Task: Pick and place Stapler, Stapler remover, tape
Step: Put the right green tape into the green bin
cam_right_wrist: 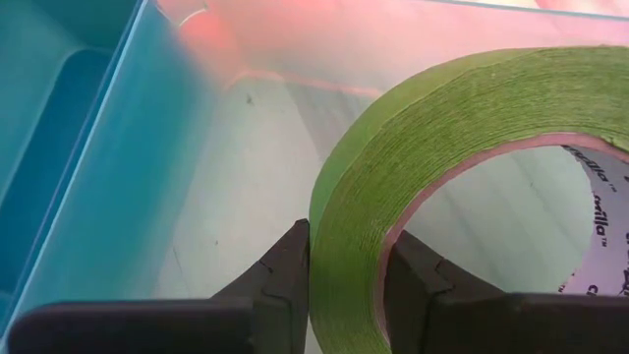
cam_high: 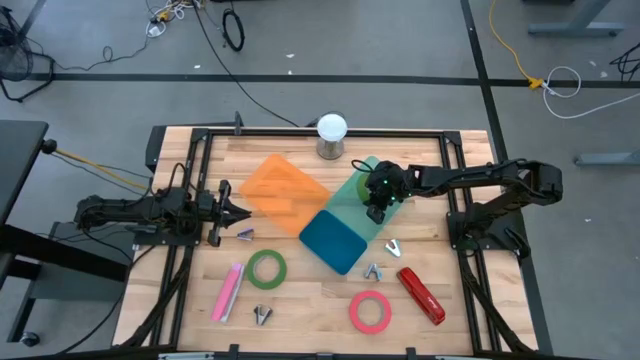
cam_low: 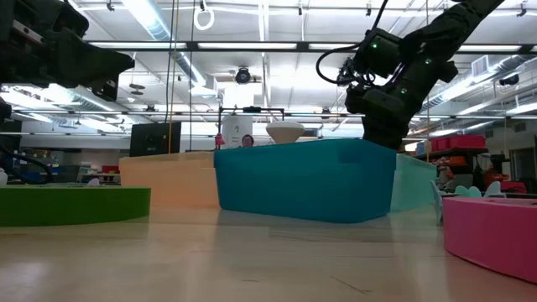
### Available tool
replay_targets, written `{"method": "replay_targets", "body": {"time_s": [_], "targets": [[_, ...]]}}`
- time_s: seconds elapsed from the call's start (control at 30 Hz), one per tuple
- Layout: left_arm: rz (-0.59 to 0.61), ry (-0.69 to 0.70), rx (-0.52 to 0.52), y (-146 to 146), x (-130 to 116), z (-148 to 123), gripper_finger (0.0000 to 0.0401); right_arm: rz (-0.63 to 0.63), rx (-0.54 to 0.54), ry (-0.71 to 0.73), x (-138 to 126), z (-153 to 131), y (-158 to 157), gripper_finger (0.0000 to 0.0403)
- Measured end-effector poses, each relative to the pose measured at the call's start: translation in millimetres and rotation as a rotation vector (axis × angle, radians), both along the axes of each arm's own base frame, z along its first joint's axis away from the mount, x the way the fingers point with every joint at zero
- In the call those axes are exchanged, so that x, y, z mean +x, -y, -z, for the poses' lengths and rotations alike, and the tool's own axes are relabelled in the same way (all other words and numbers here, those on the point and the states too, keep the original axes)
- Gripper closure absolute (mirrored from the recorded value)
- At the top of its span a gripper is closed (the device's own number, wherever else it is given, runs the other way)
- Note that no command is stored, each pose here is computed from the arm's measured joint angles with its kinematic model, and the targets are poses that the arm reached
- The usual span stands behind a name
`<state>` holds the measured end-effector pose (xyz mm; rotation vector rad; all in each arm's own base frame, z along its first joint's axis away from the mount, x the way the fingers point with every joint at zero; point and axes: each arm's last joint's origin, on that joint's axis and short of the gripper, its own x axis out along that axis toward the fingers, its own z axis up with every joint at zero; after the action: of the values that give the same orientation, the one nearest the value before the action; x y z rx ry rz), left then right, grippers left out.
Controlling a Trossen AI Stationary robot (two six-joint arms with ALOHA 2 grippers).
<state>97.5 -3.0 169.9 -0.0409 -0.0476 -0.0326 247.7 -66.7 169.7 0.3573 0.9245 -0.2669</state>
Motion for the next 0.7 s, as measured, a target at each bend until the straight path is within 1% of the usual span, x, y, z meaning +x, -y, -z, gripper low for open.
{"method": "replay_targets", "body": {"time_s": [0.43,0.53,0.7], "targets": [[0.000,0.000,0.000,0.0,0.0,0.0,0.0369,0.006,-0.014,-0.052,-3.9,2.6,-0.2,0.0309],[0.000,0.000,0.000,0.0,0.0,-0.1,0.0369,0.006,-0.010,-0.069,-5.2,3.5,-0.6,0.0294],[0.000,0.000,0.000,0.0,0.0,0.0,0.0369,0.023,-0.019,-0.078,-5.8,3.6,-0.2,0.0244]]}}
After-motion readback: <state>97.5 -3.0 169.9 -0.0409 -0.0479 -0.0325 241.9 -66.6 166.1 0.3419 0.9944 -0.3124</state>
